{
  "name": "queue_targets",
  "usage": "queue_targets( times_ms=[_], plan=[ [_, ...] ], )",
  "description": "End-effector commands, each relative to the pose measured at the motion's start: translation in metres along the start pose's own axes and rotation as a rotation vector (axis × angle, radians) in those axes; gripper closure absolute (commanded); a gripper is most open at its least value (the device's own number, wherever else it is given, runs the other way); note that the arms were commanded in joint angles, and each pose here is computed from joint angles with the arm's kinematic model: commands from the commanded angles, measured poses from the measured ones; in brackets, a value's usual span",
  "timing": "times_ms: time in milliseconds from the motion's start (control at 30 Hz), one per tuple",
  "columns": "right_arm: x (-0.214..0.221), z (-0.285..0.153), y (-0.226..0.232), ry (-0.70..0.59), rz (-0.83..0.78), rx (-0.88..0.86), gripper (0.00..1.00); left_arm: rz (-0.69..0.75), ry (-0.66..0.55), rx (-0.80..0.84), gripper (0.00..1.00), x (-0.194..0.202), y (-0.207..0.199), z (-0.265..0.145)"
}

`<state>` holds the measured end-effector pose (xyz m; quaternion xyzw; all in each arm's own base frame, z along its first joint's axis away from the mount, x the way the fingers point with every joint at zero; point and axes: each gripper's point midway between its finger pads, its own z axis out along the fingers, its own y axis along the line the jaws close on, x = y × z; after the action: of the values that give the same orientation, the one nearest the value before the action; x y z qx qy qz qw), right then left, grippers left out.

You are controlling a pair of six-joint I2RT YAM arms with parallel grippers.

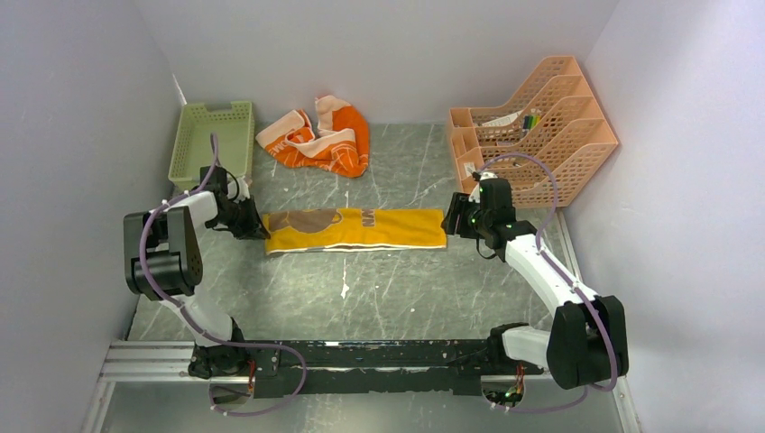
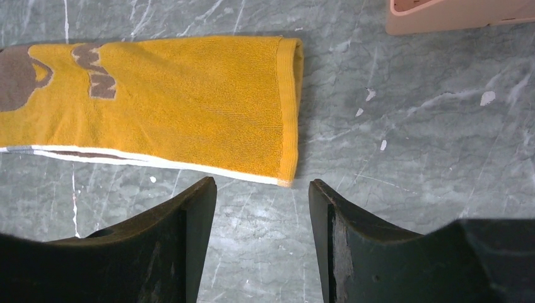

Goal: Roll the towels
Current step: Fold the towel at the center of the board.

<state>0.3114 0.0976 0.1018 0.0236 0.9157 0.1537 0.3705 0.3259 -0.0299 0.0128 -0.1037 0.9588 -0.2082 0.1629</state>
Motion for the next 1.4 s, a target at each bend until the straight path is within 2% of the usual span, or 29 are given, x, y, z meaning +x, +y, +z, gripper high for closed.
queue_targets(
  times_ms=[0,133,300,367,433,533,633,700,800,900,1033,1200,1367],
  plan=[
    [-0.008,-0.003,0.005,-0.020,-0.015,-0.021,0.44,0.021,-0.017,-0.044,0.93,-0.004,0.005,-0.011],
    [-0.007,-0.006,0.011,-0.017,-0.012,-0.049,0.44,-0.060,-0.164,-0.258,0.93,-0.030,0.047,-0.055],
    [-0.006,-0.006,0.022,-0.004,-0.018,-0.094,0.44,-0.161,-0.346,-0.639,0.93,-0.055,0.099,-0.125],
    [-0.004,-0.006,0.025,0.007,-0.031,-0.096,0.44,-0.171,-0.375,-0.689,0.93,-0.063,0.101,-0.142],
    [-0.003,-0.006,0.025,0.019,-0.041,-0.092,0.44,-0.165,-0.367,-0.658,0.93,-0.068,0.090,-0.145],
    [-0.003,-0.006,0.026,0.023,-0.043,-0.094,0.44,-0.113,-0.294,-0.591,0.93,-0.067,0.054,-0.125],
    [-0.002,-0.007,0.028,0.033,-0.042,-0.098,0.45,0.008,-0.128,-0.508,0.93,-0.050,-0.009,-0.081],
    [-0.002,-0.008,0.030,0.040,-0.045,-0.102,0.43,0.025,-0.030,-0.437,0.93,-0.037,-0.050,-0.054],
    [-0.002,-0.011,0.032,0.043,-0.057,-0.108,0.32,0.105,0.036,-0.313,0.93,-0.023,-0.116,-0.020],
    [-0.002,-0.016,0.033,0.030,-0.061,-0.113,0.11,0.178,0.059,-0.228,0.93,-0.015,-0.172,0.010],
    [-0.002,-0.021,0.034,0.021,-0.063,-0.118,0.07,0.246,0.134,-0.176,0.93,0.007,-0.217,0.053],
    [-0.001,-0.024,0.034,0.015,-0.068,-0.120,0.07,0.313,0.174,-0.081,0.93,0.034,-0.273,0.081],
    [-0.003,-0.025,0.033,0.006,-0.071,-0.111,0.06,0.336,0.245,-0.057,0.93,0.060,-0.287,0.098]
  ],
)
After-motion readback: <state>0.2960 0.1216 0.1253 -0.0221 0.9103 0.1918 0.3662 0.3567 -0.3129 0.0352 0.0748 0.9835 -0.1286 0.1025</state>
